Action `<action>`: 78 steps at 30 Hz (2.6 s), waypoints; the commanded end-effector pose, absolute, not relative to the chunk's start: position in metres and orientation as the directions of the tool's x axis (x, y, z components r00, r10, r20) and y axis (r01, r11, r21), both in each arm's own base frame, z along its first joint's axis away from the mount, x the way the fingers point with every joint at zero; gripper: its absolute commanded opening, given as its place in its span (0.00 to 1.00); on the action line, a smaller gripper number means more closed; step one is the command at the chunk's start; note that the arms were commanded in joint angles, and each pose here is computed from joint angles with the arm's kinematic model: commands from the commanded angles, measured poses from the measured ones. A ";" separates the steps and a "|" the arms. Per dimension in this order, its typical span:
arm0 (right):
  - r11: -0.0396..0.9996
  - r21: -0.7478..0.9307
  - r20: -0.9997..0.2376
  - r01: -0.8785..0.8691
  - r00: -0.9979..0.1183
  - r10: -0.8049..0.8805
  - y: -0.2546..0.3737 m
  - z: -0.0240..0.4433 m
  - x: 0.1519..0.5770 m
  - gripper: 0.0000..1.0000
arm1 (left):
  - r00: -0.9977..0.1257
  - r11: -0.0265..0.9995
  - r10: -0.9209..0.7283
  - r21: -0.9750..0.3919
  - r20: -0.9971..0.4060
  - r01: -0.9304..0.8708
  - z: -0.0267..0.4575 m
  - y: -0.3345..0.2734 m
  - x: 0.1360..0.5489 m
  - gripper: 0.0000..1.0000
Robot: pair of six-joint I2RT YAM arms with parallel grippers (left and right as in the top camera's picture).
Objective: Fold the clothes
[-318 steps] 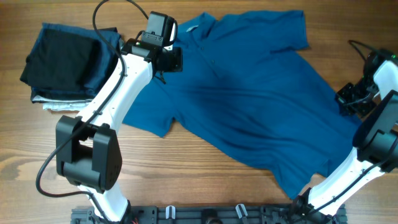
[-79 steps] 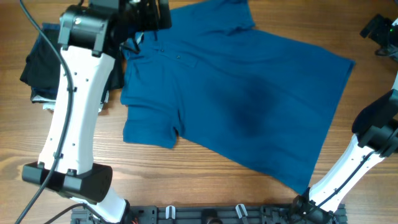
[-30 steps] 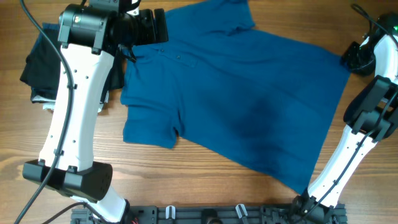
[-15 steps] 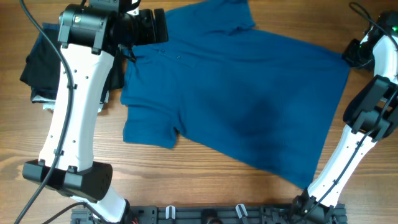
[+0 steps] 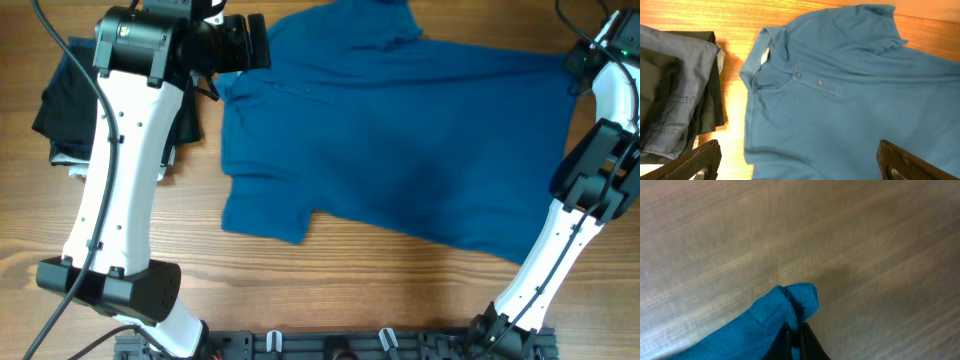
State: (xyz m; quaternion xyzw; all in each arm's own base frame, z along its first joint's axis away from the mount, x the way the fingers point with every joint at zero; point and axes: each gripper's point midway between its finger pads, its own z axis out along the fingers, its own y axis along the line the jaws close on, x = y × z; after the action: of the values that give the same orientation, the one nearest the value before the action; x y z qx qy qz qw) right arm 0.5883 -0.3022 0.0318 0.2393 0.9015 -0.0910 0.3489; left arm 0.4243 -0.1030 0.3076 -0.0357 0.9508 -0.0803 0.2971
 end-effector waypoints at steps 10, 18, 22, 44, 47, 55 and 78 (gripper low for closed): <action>0.823 0.027 -0.761 0.568 -0.522 0.385 -0.325 0.091 0.601 1.00 | -0.826 0.982 -0.123 -0.187 -0.550 -0.021 0.305 -0.104 0.425 1.00; 0.739 0.120 -0.671 0.664 -0.494 0.553 -0.300 0.190 0.539 0.99 | -0.826 0.982 -0.123 -0.187 -0.550 -0.021 0.305 -0.104 0.425 1.00; 0.640 0.168 -0.556 0.750 -0.464 0.689 -0.273 0.219 0.488 0.99 | -0.827 0.982 -0.123 -0.187 -0.549 -0.021 0.305 -0.104 0.424 1.00; 0.427 0.097 -0.403 0.899 -0.357 0.843 -0.161 0.281 0.242 1.00 | -0.827 0.982 -0.123 -0.187 -0.549 -0.021 0.305 -0.104 0.424 1.00; 0.427 0.098 -0.404 0.899 -0.356 0.843 -0.157 0.243 0.234 1.00 | -0.826 0.982 -0.123 -0.187 -0.550 -0.021 0.305 -0.104 0.425 1.00; 0.360 0.043 -0.132 0.932 -0.352 0.927 -0.153 0.092 0.224 0.67 | -0.826 0.982 -0.123 -0.187 -0.550 -0.021 0.305 -0.104 0.425 1.00; 0.102 -0.150 0.025 0.983 -0.100 0.995 -0.179 -0.010 0.153 0.66 | -0.826 0.982 -0.123 -0.187 -0.550 -0.021 0.305 -0.104 0.425 1.00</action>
State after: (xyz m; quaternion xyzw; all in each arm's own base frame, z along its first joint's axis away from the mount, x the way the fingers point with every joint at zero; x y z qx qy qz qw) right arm 0.1649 -0.1773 -0.0019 0.6553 0.7532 -0.0288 -0.0498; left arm 0.4239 -0.1042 0.3075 -0.0346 0.9509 -0.0835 0.2958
